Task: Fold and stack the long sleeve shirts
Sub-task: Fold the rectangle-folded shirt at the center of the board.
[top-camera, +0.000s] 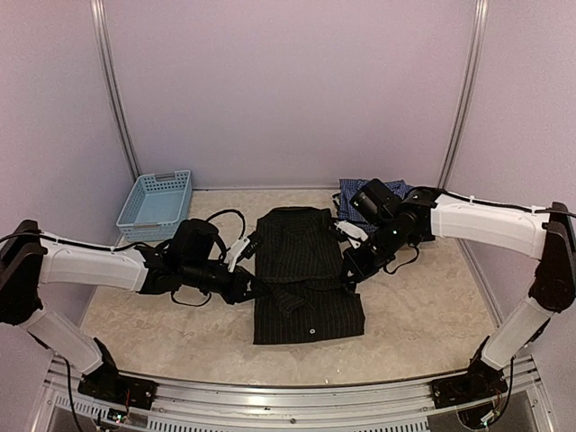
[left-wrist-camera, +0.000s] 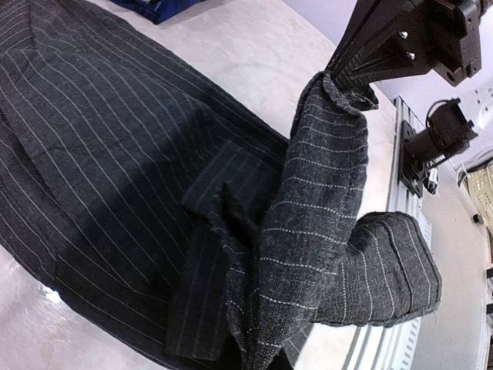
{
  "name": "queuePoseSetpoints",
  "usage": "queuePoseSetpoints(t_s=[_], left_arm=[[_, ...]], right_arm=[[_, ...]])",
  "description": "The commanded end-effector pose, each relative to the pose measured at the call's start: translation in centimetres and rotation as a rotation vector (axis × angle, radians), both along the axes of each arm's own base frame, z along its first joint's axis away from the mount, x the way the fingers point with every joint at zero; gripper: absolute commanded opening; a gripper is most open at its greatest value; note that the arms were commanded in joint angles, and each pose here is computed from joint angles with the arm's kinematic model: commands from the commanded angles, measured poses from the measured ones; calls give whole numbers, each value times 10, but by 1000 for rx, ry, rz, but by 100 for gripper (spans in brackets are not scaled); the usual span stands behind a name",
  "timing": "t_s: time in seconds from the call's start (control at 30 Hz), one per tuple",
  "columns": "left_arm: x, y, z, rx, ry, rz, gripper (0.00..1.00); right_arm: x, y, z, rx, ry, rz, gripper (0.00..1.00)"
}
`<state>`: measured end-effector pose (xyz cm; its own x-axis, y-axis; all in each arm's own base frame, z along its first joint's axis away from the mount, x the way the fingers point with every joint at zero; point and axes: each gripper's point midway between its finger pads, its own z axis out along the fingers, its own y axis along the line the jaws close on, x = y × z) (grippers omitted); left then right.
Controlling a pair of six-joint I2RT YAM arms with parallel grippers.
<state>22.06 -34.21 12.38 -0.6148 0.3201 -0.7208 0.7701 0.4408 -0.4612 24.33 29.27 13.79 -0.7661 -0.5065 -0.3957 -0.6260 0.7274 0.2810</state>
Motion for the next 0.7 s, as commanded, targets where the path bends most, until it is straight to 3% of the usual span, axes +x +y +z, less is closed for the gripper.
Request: queuePoseSetpoints(t_s=[0.0,0.37,0.53,0.67], left_arm=[[34,-10,-10,-12,71,38,0],[82,-2,-72,91,213,196,0],[97,2,-78,102,232,260,0],[105,7,-80,104,234,314,6]], right_arm=[[45,0,-6,-32,-23,37,0],[117,8,-60,-107,12,-12,0],[149,-7,-67,-176,-34,-103,22],[166,-20,-56,-204,-89,-159,34]])
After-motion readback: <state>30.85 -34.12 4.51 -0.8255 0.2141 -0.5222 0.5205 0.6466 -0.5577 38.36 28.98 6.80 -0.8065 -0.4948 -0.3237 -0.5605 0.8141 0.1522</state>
